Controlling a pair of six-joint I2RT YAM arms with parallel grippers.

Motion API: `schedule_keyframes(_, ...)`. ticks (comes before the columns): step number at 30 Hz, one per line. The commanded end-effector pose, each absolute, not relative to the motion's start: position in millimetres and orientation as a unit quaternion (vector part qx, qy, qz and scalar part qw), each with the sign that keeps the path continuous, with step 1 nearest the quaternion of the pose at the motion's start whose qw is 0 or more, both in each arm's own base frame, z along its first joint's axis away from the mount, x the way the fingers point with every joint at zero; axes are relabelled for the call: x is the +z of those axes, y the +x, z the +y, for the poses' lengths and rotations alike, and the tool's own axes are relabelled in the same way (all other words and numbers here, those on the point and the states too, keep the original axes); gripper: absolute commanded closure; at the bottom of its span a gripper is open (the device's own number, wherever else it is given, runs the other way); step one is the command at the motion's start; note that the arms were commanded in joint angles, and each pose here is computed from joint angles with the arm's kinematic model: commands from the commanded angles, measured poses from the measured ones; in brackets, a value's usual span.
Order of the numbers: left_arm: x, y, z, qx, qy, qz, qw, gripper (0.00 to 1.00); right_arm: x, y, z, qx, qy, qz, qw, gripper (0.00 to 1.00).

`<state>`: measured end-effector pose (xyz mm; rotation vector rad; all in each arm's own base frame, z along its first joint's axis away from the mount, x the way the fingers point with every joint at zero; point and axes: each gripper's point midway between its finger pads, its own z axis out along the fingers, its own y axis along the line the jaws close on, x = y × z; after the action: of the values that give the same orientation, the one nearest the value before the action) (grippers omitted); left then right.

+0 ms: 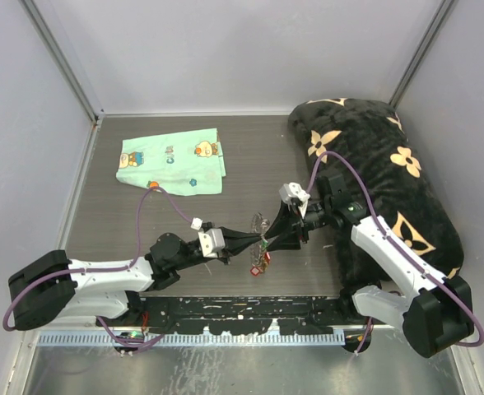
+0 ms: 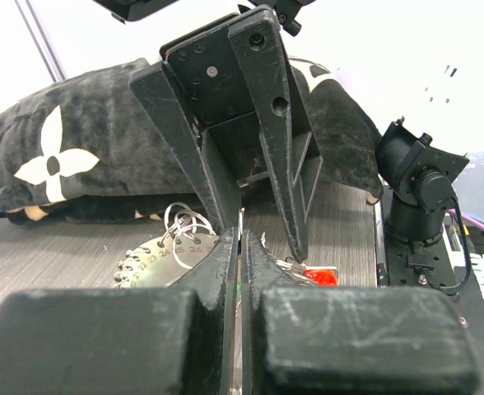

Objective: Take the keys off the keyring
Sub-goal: Remove the key from the keyring.

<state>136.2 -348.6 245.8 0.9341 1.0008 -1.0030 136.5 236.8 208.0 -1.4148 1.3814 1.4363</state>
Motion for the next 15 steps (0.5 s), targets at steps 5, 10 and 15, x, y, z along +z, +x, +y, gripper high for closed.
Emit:
schedule_keyframes(5,303.4,129.6,-342.9,-0.464,0.382,0.374,0.706,1.00,238.1,125.1,233.1,0.592,-0.541,0.484,0.350,0.50)
schedule_keyframes(10,305.0,126.5,-342.8,-0.470,0.384,0.369,0.703,1.00,234.8,130.3,233.5,0.605,-0.523,0.498,0.337,0.50)
schedule_keyframes(15,305.6,123.9,-344.5,-0.475,0.389,0.365,0.700,1.00,231.0,133.6,235.0,0.612,-0.512,0.508,0.326,0.49)
